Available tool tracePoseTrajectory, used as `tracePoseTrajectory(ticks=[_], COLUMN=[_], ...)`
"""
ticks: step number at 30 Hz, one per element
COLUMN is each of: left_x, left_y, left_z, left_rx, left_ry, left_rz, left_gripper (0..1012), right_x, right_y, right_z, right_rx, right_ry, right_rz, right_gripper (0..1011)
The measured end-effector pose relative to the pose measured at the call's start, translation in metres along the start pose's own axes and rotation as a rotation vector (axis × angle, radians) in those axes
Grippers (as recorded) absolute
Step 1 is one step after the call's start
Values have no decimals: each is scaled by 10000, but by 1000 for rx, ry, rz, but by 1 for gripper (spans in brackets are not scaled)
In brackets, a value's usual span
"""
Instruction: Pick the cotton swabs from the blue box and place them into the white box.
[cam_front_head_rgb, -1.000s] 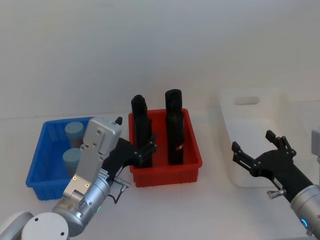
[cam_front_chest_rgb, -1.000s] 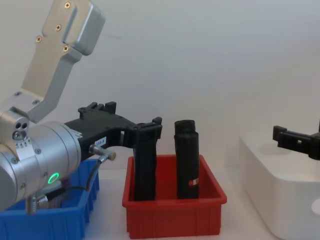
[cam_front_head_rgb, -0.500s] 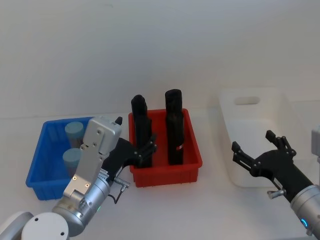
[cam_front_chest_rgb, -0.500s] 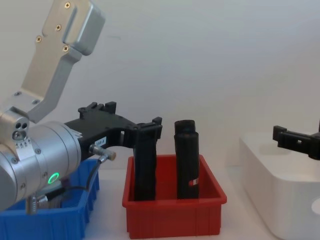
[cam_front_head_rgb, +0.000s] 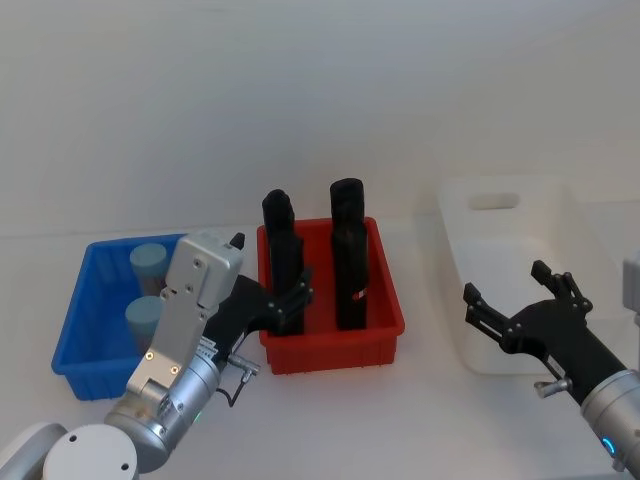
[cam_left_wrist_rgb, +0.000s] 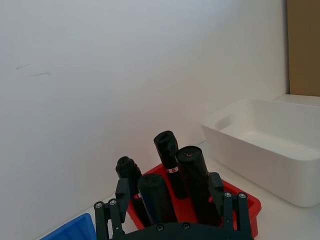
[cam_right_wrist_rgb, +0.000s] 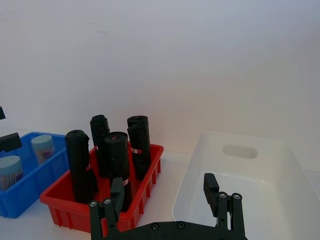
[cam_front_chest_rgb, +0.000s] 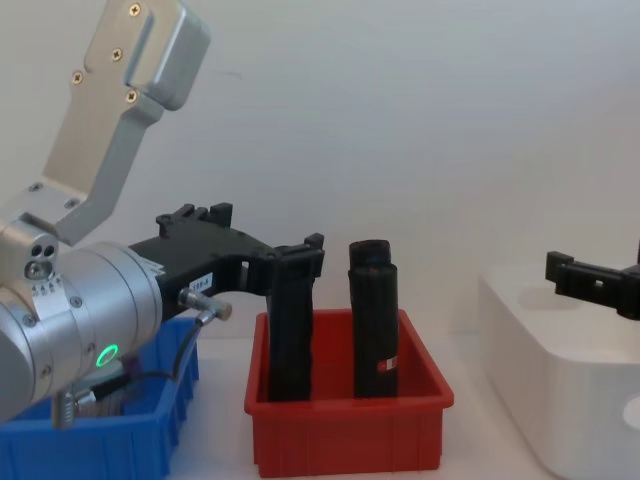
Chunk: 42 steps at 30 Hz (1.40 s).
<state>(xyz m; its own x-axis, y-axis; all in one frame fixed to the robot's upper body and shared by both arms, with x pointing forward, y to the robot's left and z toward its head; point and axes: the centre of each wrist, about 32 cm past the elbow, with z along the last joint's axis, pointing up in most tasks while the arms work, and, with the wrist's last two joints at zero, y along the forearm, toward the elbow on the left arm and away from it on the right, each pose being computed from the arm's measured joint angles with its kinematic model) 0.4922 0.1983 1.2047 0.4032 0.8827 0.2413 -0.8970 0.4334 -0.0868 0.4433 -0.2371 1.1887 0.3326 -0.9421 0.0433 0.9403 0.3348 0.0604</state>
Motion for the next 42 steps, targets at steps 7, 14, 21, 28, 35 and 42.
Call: tracePoseTrajectory(ticks=[7,14,21,28,35,42], left_x=[17,72,168,311,476,609], left_y=[-29,-75,-126,-181,-227,-249], left_z=[19,30,17,-30,-103,-167], left_rx=[14,51,104,160,211,248], left_ry=[7,26,51,80,116,145], left_rz=[26,68,108,145,187,222], left_gripper=[1004,1004,1004,1004,1004,1004], right_x=[0,0,0,0,0,0], right_y=[0,0,0,0,0,0], right_z=[0,0,0,0,0,0], right_rx=[0,0,0,0,0,0], right_ry=[0,0,0,0,0,0], right_rz=[0,0,0,0,0,0], right_gripper=[1001,1001,1002,1002,1001,1001])
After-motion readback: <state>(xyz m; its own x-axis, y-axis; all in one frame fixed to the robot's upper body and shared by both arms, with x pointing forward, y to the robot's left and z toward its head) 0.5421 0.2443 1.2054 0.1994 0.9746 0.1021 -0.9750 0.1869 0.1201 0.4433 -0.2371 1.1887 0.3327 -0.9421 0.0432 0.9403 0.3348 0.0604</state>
